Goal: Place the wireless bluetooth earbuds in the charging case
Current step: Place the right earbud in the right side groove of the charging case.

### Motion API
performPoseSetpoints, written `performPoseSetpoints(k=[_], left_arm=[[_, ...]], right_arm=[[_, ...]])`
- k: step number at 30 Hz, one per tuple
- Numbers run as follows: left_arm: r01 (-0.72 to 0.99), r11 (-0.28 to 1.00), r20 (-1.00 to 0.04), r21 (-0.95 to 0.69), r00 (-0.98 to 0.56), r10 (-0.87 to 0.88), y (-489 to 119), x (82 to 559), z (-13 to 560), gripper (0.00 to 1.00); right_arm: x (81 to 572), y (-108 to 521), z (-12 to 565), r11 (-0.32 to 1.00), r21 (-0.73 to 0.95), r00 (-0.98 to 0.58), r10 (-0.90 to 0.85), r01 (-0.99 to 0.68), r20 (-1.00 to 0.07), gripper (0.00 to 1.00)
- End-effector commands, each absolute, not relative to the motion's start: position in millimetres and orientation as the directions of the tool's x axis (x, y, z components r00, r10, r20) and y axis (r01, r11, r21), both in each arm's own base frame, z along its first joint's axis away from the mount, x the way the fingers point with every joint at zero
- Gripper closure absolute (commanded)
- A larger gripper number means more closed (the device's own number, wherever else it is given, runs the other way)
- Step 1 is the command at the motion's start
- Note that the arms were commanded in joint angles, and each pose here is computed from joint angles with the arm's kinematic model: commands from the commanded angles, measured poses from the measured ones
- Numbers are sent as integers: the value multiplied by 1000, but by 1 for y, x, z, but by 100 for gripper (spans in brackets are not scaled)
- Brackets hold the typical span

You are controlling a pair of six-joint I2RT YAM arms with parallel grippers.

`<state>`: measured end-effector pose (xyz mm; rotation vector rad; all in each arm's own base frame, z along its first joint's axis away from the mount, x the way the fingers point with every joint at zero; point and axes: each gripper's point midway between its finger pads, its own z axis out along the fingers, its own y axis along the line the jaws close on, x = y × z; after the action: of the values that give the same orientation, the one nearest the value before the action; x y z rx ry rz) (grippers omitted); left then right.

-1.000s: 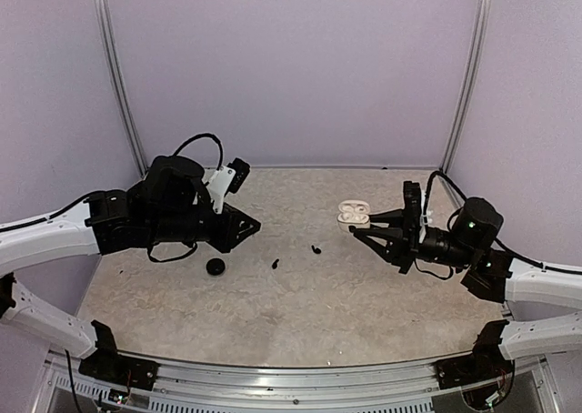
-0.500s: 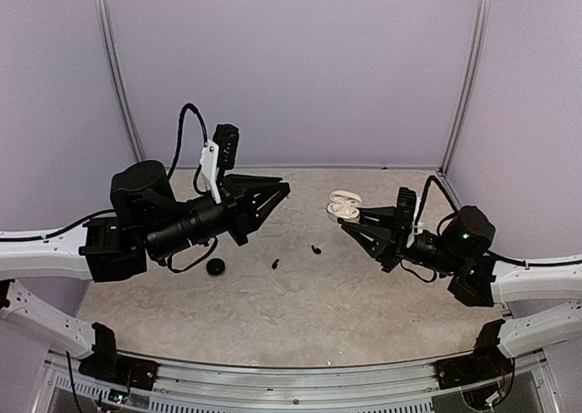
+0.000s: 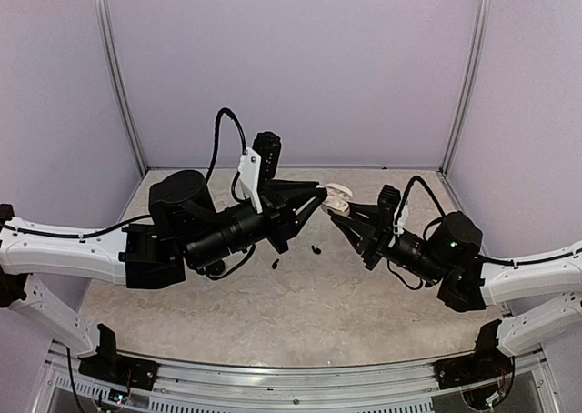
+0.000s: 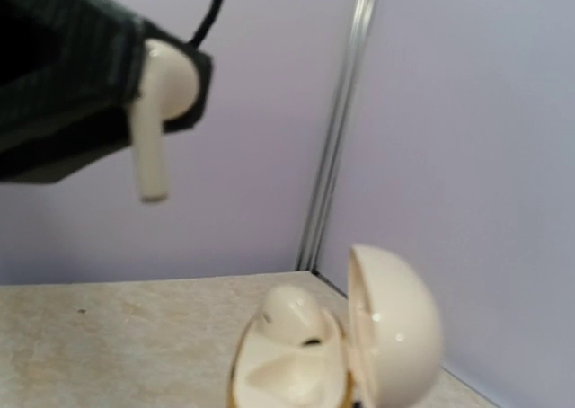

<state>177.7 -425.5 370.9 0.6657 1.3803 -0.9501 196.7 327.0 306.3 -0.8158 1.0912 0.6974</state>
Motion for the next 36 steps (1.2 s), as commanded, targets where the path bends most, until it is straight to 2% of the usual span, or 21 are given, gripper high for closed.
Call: performPoseSetpoints(k=[1, 36], left_arm=[[862, 487, -970, -141, -22, -242, -429, 177, 397, 91], [839, 531, -983, -117, -20, -185, -452, 191, 378, 91]], right_arm=[[202, 324, 335, 588, -159, 313, 170, -793, -934, 100], [192, 335, 346, 615, -168, 330, 159, -771, -931, 100]])
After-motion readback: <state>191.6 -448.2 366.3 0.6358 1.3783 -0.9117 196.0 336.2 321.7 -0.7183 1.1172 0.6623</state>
